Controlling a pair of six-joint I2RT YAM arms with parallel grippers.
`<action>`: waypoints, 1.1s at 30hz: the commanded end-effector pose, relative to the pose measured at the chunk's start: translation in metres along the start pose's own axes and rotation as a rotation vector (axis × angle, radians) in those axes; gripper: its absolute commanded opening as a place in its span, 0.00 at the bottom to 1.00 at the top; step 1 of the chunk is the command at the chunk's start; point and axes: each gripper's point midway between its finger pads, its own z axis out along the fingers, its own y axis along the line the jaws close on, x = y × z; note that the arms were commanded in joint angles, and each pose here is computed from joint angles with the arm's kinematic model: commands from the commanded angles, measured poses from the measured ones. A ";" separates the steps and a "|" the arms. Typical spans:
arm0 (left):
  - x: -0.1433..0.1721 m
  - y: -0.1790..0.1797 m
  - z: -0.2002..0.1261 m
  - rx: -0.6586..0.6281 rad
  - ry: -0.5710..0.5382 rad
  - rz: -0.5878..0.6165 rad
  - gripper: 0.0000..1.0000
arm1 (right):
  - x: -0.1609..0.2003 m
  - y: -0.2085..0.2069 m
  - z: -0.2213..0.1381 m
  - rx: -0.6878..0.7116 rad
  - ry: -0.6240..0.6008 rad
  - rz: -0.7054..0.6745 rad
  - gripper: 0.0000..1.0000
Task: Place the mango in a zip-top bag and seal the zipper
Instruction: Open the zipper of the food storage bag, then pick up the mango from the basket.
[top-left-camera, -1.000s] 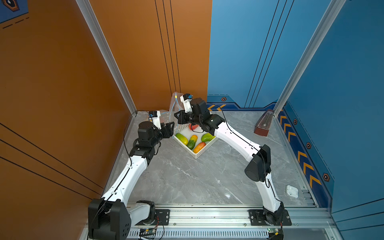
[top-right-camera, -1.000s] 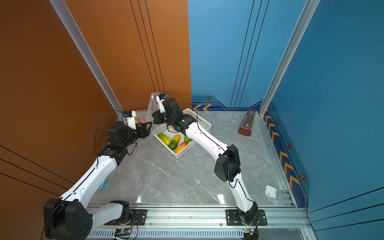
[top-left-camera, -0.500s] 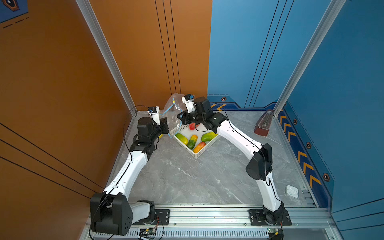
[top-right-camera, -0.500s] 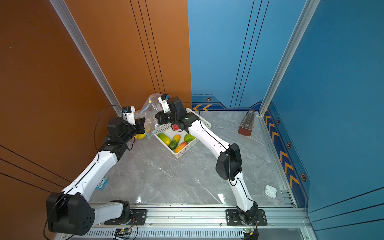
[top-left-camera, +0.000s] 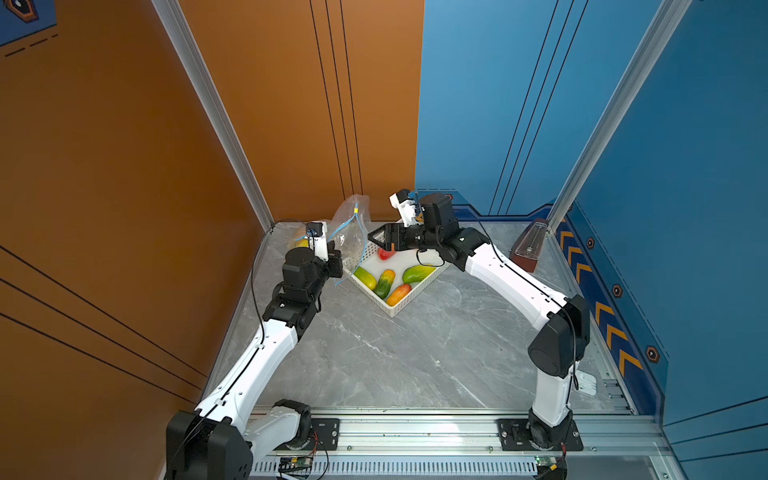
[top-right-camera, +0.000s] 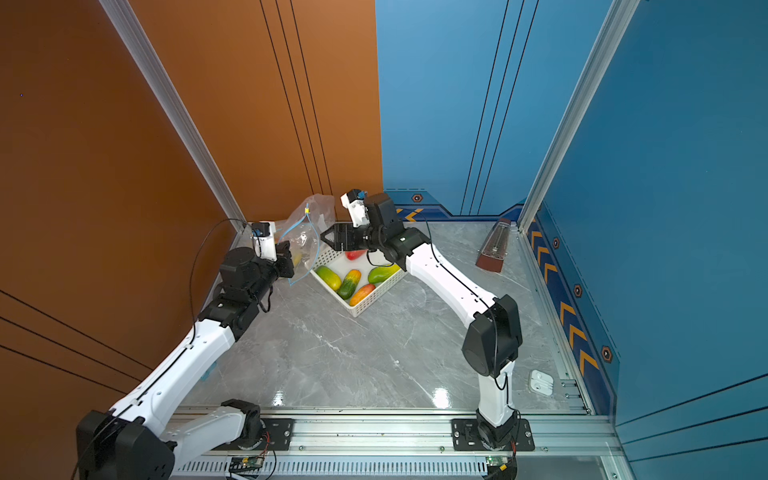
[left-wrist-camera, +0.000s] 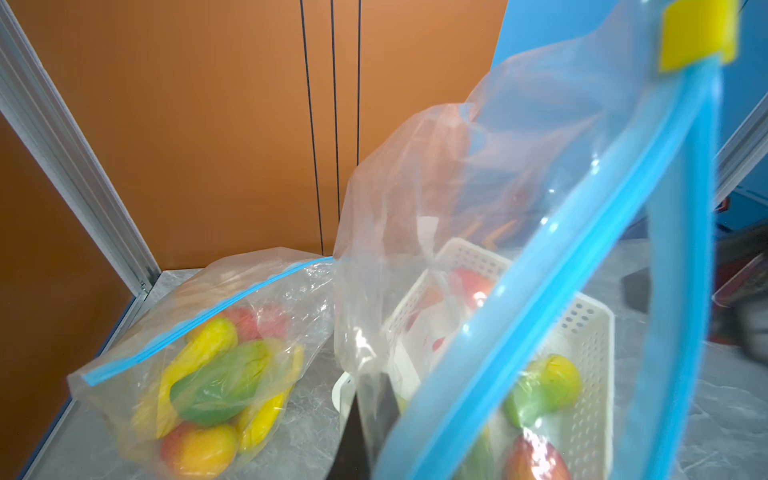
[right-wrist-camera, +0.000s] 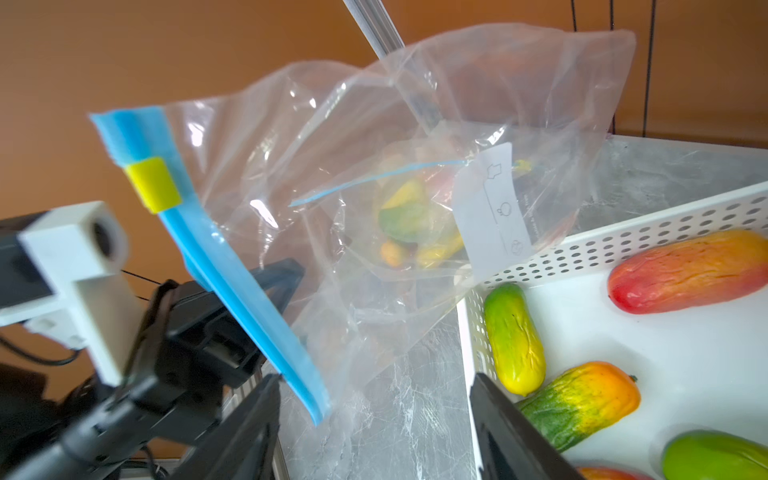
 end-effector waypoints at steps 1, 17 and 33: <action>0.002 0.016 0.005 -0.100 0.006 0.021 0.00 | -0.020 0.013 -0.037 -0.037 -0.109 0.026 0.74; -0.050 0.032 -0.028 -0.213 -0.132 0.055 0.00 | 0.149 -0.138 0.094 0.571 0.325 0.220 0.70; 0.007 -0.022 0.002 -0.032 -0.004 0.074 0.00 | 0.164 -0.202 0.132 0.677 0.354 0.265 0.65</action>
